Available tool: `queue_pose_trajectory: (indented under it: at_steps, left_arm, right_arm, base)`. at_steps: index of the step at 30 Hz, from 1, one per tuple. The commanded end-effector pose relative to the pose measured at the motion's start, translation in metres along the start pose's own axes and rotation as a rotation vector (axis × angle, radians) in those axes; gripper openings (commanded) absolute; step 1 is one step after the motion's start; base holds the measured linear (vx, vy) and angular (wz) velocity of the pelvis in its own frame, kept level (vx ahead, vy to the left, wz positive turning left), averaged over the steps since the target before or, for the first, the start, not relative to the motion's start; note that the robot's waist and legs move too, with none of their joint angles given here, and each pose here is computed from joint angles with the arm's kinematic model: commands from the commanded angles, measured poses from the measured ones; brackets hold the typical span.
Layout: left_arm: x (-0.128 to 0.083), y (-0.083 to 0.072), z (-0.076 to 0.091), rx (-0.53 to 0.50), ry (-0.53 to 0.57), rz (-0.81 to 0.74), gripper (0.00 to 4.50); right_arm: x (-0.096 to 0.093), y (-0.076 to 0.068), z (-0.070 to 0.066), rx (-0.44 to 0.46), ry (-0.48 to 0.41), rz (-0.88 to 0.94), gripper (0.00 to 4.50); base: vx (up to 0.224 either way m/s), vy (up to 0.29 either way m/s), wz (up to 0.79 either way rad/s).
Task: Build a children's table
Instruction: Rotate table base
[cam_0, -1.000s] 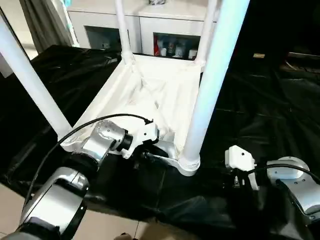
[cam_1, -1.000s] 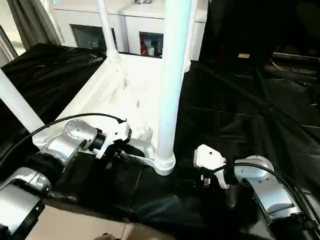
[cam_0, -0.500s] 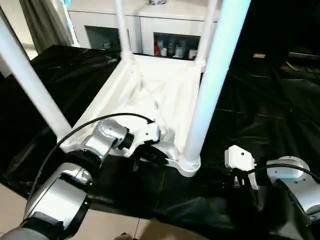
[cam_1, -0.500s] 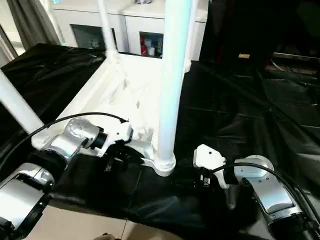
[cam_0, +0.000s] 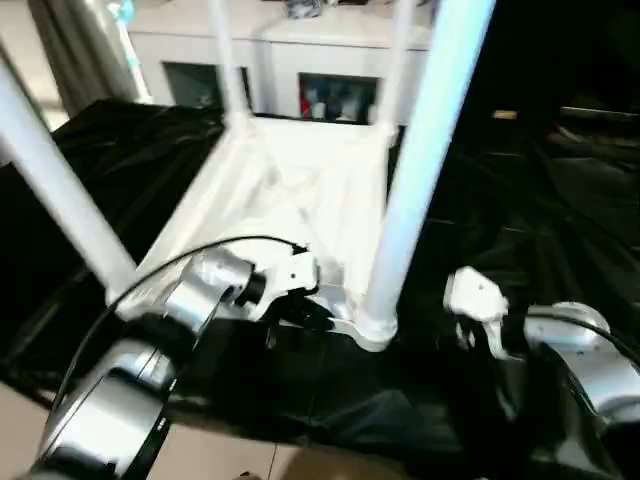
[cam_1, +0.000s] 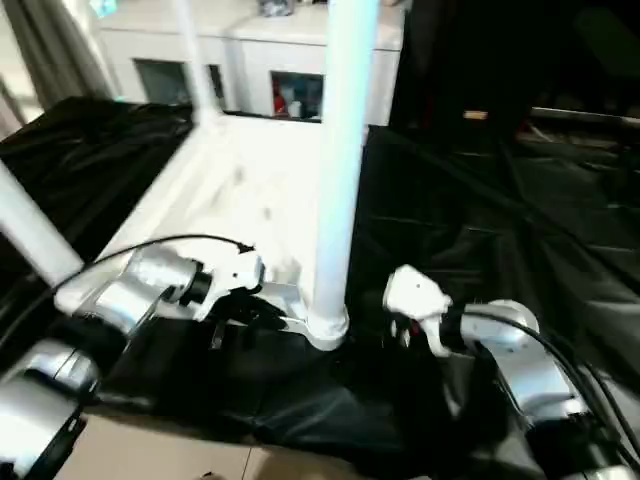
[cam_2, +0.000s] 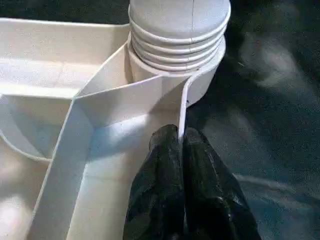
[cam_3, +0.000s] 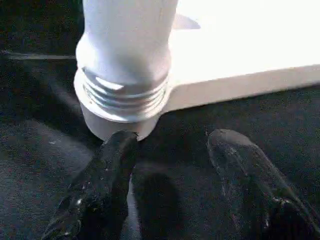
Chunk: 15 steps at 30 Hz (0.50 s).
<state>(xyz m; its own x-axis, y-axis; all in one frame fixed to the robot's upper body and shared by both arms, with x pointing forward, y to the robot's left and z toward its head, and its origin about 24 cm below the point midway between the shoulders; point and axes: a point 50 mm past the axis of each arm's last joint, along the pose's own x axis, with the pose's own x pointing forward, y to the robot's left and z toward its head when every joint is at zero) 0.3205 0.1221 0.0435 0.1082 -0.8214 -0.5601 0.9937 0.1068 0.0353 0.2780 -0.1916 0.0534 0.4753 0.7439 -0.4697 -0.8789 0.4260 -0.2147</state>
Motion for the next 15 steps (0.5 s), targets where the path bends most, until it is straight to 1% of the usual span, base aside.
queue_pose_trajectory:
  at_steps: [1, 4, 9, 10, 11, 13, 14, 15]
  left_arm:
    - [-0.011, -0.002, -0.035, -0.155, 0.092, 0.135, 0.05]
    - [-0.013, -0.004, -0.036, -0.173, 0.073, 0.189, 0.05]
    - [-0.016, -0.006, -0.031, -0.170, 0.036, 0.228, 0.05]
    - [-0.016, -0.007, -0.028, -0.157, 0.024, 0.231, 0.00]
    - [-0.015, -0.009, -0.026, -0.141, 0.004, 0.221, 0.00]
    - [-0.014, -0.010, -0.024, -0.132, -0.009, 0.210, 0.00]
    - [-0.014, -0.011, -0.023, -0.131, -0.011, 0.206, 0.00]
    - [-0.011, -0.013, -0.019, -0.102, -0.032, 0.179, 0.00]
  right_arm:
    - [0.000, -0.003, 0.002, 0.000, 0.001, -0.014, 2.64]
    - [0.004, 0.000, 0.003, -0.006, -0.019, 0.009, 2.64]
    - [0.008, 0.004, 0.005, 0.000, -0.044, 0.042, 2.64]
    - [0.009, 0.006, 0.005, 0.018, -0.063, 0.053, 2.91]
    - [0.013, 0.007, 0.007, 0.049, -0.099, 0.052, 2.98]
    - [0.017, 0.009, 0.010, 0.086, -0.140, 0.055, 2.98]
    - [0.020, 0.010, 0.011, 0.102, -0.157, 0.058, 3.10]
    - [0.029, 0.011, 0.014, 0.090, -0.164, 0.040, 3.27]
  base:
    - [0.000, 0.000, 0.00]
    - [0.000, 0.000, 0.00]
    - [0.000, 0.000, 0.00]
    - [0.000, 0.000, 0.00]
    - [0.000, 0.000, 0.00]
    - [0.000, 0.000, 0.00]
    - [0.000, 0.000, 0.00]
    - [0.000, 0.000, 0.00]
